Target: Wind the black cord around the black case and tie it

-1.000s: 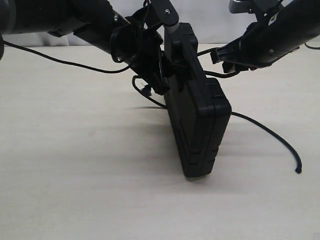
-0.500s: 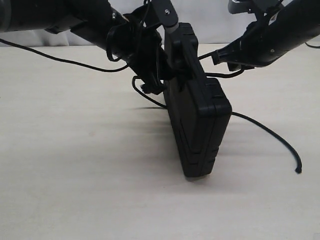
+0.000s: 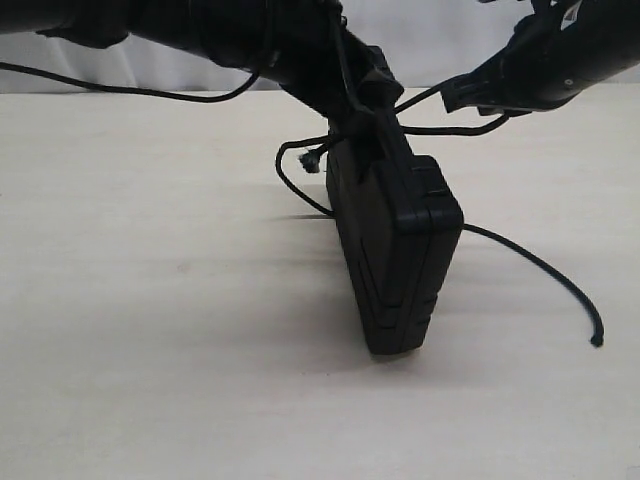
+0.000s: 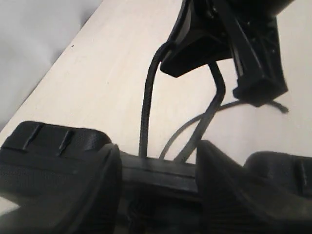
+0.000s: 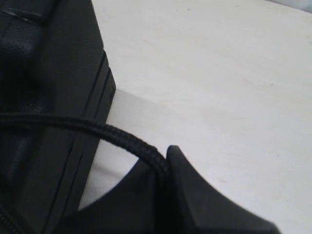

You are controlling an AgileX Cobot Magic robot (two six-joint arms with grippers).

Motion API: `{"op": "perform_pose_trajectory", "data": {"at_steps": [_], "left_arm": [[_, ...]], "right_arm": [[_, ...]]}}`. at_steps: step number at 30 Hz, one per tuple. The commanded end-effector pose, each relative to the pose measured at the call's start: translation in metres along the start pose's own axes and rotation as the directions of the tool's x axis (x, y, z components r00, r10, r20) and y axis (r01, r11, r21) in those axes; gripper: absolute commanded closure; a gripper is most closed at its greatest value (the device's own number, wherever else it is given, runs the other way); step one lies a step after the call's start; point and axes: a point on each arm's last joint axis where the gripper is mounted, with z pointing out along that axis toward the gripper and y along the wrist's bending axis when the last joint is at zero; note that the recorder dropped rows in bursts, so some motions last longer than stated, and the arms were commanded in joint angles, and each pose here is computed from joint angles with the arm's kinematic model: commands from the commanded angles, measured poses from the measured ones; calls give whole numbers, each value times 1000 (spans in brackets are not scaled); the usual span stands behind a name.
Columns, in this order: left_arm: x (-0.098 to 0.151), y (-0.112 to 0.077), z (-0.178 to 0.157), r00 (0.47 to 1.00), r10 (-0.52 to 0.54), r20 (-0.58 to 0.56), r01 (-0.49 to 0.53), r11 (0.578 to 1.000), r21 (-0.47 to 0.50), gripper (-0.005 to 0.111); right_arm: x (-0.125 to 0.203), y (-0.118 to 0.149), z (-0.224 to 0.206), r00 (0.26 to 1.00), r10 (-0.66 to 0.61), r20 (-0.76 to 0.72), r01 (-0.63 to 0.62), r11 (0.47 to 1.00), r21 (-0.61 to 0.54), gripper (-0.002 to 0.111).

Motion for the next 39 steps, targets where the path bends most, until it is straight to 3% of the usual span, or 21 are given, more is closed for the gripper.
{"op": "perform_pose_trajectory", "data": {"at_steps": [1,5,10,24,33,39], "left_arm": [[-8,-3,4,997,1,79,-3,1000,22,61],[-10,-13,14,994,73,81,-74,997,6,61],[8,-13,41,998,60,28,-60,998,-18,61],[16,-11,42,988,150,-49,-151,988,-24,62],[22,-15,41,967,229,-112,-226,973,40,96],[25,-13,40,962,231,-144,-228,973,34,107]], "right_arm": [[1,-3,-1,1000,-1,-8,1,1000,25,104],[1,-7,-1,1000,-19,-10,19,998,66,104],[4,-17,-2,999,-15,-43,23,985,173,104],[8,-27,-5,996,-20,-87,45,957,286,104],[5,-23,-3,999,19,-49,-7,971,240,104],[5,-21,-3,999,22,-46,-11,973,232,104]]}}
